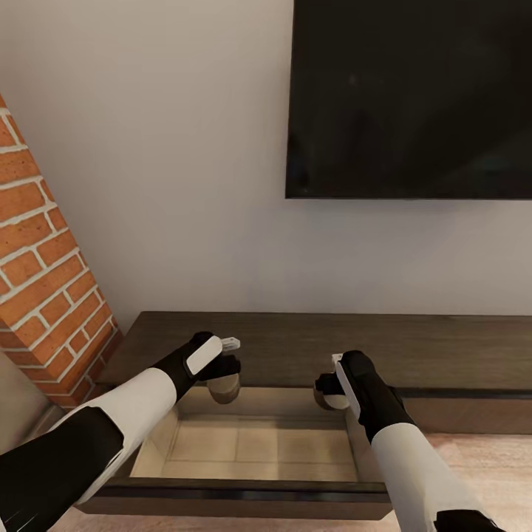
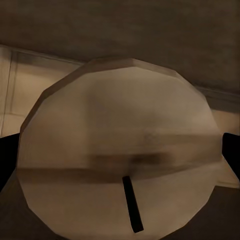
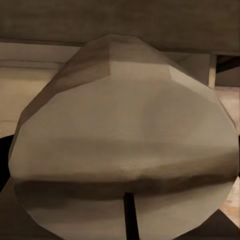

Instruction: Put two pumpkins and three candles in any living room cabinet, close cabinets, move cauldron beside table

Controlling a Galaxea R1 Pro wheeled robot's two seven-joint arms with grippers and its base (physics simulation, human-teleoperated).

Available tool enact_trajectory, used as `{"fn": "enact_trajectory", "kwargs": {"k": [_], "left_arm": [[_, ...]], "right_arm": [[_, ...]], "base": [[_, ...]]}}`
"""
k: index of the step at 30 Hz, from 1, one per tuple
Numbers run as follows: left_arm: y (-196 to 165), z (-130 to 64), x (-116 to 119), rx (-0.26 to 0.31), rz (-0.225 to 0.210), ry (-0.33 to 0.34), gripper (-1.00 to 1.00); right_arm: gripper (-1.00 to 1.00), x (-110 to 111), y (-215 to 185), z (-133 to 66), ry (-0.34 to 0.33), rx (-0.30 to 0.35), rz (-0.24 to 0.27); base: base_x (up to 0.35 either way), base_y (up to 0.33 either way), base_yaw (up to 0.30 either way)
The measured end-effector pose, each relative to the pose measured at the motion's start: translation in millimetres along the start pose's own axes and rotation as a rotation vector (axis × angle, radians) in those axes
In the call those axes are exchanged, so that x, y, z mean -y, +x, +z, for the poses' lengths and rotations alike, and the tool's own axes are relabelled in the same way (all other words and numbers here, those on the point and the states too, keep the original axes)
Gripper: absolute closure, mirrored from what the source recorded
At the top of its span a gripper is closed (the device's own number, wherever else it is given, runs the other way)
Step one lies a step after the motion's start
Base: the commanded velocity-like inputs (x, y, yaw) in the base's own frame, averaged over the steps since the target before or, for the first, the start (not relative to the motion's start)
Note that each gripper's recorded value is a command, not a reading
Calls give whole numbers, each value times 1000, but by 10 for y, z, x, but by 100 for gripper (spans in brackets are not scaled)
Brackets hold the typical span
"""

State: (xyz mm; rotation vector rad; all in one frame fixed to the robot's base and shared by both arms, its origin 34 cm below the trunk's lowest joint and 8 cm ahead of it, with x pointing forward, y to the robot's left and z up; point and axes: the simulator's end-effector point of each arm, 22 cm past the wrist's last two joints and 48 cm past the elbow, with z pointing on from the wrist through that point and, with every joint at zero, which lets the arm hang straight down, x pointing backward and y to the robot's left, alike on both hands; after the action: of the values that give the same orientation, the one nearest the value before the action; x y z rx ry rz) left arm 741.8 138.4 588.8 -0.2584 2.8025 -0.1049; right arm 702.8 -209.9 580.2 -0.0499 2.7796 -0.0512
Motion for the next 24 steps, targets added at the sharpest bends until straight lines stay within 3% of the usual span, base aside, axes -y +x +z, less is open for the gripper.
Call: {"fn": "enact_trajectory", "kwargs": {"k": [19,24], "left_arm": [[-2,1,-9,1,0,-2,100],[-5,1,-9,2,-1,-2,100]], "right_arm": [[100,-24,108,64,-4,-27,-6],[100,-38,65,74,0,-5,-16]], "base": [[0,0,0],[0,0,0]]}}
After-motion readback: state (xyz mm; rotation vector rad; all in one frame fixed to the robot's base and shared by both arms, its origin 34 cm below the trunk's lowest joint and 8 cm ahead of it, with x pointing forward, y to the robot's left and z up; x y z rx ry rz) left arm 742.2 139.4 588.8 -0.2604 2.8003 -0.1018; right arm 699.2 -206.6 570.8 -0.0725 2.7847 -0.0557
